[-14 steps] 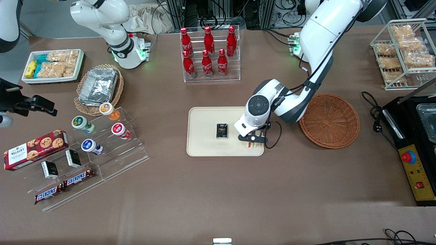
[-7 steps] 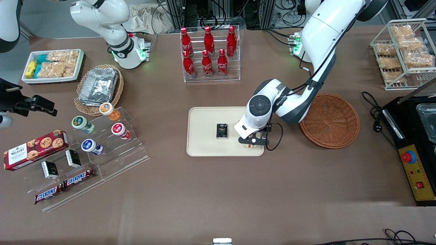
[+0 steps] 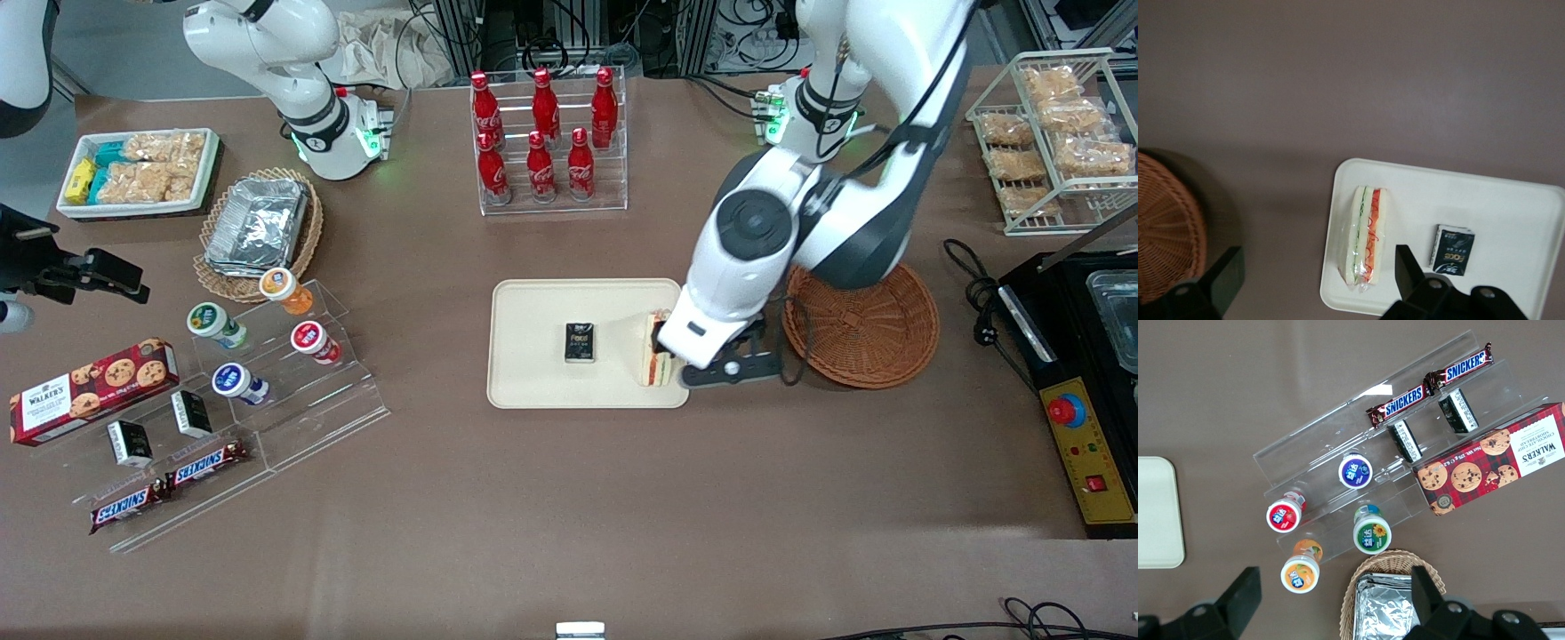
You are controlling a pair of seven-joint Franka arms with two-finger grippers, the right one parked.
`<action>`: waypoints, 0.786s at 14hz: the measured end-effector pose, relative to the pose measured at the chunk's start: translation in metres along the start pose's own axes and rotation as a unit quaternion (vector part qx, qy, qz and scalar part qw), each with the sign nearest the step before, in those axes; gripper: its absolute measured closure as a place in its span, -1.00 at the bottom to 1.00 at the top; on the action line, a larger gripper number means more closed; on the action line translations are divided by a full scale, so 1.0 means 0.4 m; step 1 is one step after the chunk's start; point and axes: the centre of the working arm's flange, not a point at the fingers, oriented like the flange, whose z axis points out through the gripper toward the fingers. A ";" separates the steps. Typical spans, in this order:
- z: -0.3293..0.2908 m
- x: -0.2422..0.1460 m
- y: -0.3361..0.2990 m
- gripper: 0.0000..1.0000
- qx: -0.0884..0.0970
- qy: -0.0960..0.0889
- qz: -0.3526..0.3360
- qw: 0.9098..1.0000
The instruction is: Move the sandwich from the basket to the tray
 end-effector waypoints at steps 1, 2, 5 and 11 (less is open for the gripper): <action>-0.054 0.008 -0.039 -1.00 -0.002 0.004 -0.016 1.000; -0.104 0.019 -0.084 -1.00 -0.008 0.006 -0.037 0.999; -0.244 0.049 -0.245 -1.00 -0.027 0.011 -0.048 0.998; -0.400 0.022 -0.523 -1.00 -0.003 -0.015 0.069 0.997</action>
